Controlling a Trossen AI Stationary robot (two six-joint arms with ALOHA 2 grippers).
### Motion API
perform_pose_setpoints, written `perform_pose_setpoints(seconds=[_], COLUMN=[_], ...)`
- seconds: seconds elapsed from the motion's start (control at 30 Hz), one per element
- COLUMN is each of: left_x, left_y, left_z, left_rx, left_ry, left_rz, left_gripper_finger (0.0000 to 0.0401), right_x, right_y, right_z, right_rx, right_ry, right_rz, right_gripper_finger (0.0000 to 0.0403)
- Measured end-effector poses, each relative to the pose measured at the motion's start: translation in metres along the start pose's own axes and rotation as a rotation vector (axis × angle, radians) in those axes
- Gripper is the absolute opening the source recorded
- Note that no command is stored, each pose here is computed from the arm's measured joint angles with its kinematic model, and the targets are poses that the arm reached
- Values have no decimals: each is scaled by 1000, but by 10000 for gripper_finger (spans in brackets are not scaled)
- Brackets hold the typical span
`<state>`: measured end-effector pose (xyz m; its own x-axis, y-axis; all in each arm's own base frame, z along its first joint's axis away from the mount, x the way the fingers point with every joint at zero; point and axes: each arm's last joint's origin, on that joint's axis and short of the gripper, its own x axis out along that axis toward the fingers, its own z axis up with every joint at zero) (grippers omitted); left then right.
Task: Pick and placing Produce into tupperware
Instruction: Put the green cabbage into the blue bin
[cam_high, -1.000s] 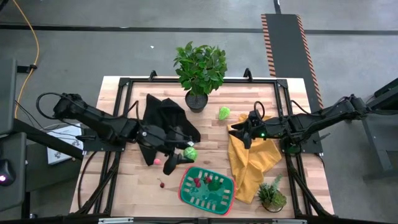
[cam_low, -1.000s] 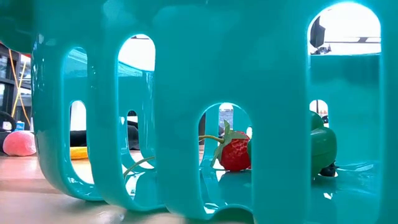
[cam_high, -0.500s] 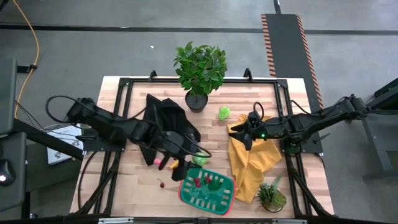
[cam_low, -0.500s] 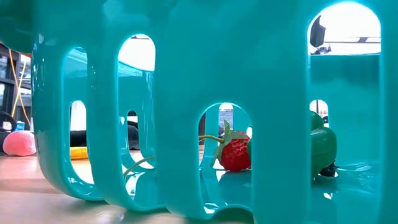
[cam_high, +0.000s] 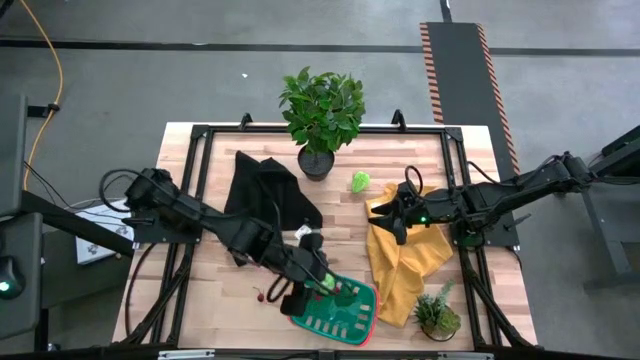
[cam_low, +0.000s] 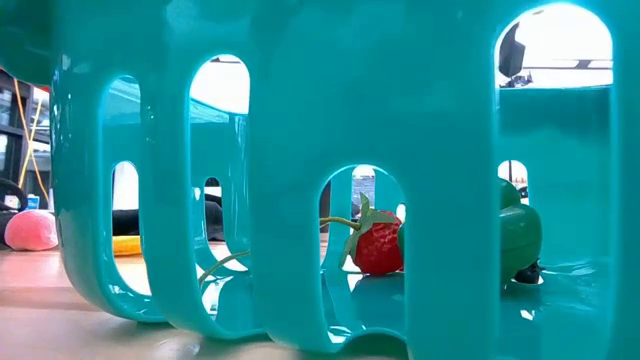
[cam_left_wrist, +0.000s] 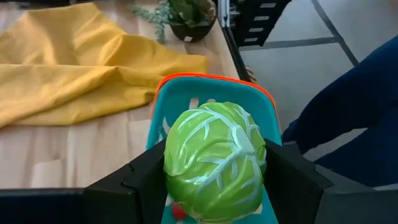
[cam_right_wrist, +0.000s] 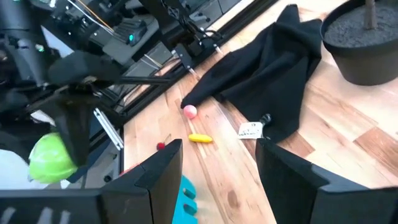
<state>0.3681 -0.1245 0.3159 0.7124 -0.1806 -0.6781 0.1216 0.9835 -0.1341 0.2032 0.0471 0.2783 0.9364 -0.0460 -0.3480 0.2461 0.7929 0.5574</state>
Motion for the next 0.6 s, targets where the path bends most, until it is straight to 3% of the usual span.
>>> perform_pose_setpoints(seconds=[0.6], left_x=[54], left_y=[-5], left_z=[-22], left_rx=[9], left_ry=[142], left_rz=[-55], left_gripper_finger=[214], right_x=[0], right_y=[0], right_z=[-1], right_rx=[-13], right_ry=[17], right_rz=[10], right_gripper_finger=[193])
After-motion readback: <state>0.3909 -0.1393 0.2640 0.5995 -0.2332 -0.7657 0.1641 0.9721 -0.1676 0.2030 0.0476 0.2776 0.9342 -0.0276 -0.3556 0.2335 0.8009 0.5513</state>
